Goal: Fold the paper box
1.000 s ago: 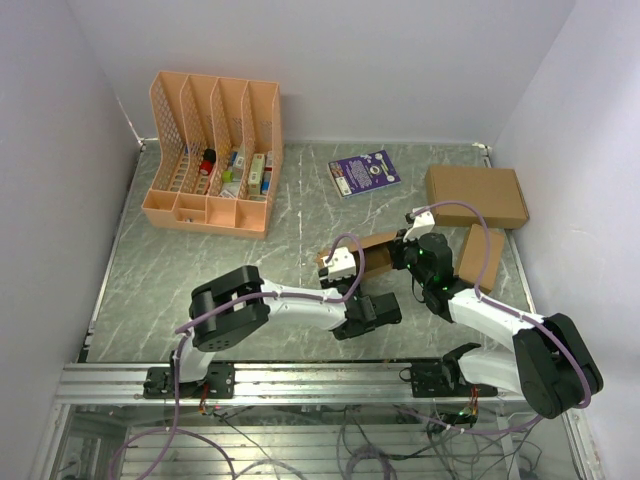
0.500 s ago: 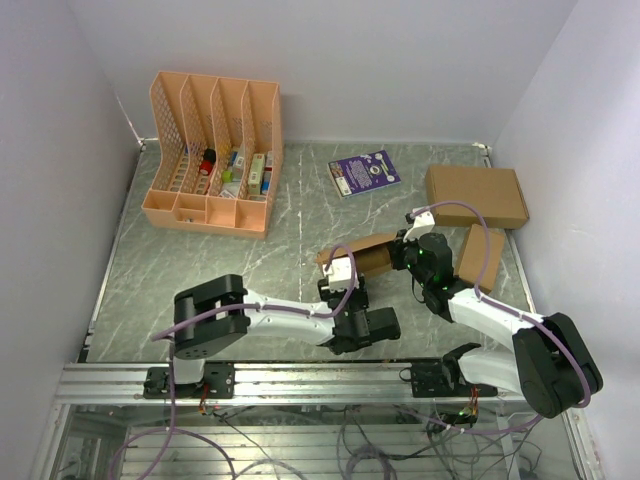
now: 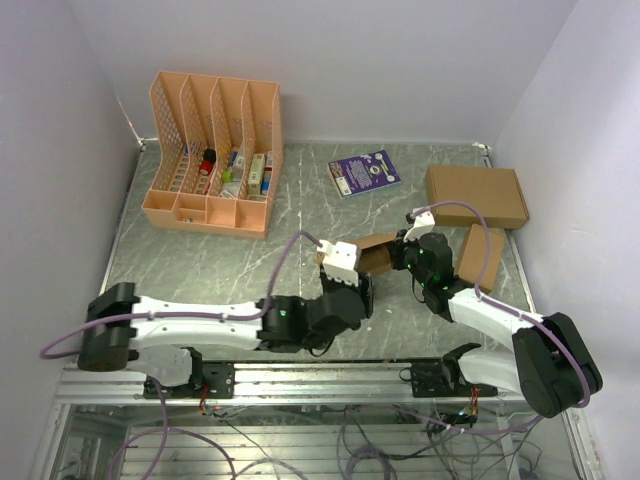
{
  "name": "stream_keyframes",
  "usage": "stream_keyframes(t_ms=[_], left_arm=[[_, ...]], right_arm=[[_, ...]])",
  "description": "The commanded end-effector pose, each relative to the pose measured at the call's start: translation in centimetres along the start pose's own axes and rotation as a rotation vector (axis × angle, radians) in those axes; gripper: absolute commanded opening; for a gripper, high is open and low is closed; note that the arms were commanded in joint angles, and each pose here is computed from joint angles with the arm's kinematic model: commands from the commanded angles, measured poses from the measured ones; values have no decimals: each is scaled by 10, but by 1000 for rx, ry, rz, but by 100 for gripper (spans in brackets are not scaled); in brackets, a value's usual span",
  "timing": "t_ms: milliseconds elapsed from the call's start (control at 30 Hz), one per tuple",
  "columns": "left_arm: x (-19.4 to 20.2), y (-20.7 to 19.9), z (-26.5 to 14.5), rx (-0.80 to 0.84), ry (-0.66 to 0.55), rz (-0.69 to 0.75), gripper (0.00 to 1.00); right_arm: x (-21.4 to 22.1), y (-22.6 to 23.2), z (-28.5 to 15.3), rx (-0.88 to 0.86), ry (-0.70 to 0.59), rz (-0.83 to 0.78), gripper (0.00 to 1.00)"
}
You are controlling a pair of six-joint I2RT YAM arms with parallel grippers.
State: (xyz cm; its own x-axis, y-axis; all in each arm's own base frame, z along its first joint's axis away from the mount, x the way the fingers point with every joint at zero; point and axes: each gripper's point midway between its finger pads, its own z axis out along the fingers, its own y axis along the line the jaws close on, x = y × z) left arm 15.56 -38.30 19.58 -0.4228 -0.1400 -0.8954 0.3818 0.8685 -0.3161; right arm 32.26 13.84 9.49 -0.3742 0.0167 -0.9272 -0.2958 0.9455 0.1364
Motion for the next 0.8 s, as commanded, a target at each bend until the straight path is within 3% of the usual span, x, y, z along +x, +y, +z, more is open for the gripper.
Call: stream_keyframes(t_ms=[0,300,767], left_arm=[[-73,-24,-16,172,-58,38,62],[-113,50,46,186,29,-119,51],[-28,62,137,177,348,-34,42]], right_arm=[[8,1,1,-9,36,13,0],[10,2,1,-16,41,14,0],[8,4,0,-35,39,8,1]])
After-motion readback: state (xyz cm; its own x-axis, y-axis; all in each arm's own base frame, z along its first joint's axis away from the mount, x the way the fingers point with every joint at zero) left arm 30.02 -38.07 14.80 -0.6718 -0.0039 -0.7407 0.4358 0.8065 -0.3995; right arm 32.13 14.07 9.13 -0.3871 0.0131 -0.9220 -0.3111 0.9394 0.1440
